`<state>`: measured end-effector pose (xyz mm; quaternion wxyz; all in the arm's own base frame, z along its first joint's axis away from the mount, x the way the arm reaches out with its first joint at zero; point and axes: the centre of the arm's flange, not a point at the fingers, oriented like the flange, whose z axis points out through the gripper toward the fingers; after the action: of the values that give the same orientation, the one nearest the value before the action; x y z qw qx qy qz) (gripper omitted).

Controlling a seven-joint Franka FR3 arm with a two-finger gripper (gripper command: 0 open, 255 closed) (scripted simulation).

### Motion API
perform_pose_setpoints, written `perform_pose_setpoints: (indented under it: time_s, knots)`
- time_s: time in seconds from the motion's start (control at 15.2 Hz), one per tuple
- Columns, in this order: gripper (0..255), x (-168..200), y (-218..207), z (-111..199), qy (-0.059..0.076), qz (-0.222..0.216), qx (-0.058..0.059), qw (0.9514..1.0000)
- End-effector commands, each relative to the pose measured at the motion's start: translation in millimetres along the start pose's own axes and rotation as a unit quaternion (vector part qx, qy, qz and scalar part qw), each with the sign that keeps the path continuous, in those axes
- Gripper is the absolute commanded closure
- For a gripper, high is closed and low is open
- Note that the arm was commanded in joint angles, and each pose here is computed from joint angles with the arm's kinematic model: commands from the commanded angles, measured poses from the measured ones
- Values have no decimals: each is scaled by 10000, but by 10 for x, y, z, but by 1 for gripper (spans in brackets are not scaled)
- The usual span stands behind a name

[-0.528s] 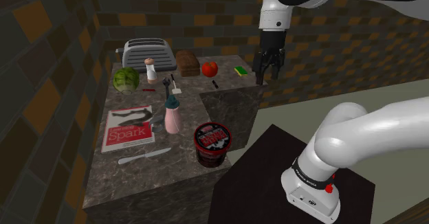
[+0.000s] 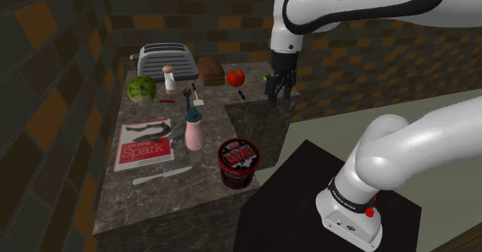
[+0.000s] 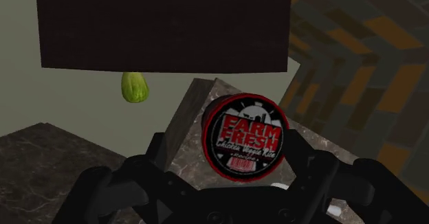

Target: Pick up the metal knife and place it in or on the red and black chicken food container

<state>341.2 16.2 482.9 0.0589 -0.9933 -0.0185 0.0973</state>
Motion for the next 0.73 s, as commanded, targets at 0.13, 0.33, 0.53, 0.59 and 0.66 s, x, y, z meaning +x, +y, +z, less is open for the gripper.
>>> perform_pose_setpoints:
  time_s: [0.13,0.33,0.53,0.59,0.66]
  knots:
    - [0,339,-140,359,167,-484,-66,9987]
    - [0,598,-260,601,279,-840,-114,9960]
    - [0,853,-395,838,391,-1195,-162,9919]
    - [0,937,-444,917,428,-1313,-178,9903]
    - [0,1020,-494,994,465,-1430,-193,9884]
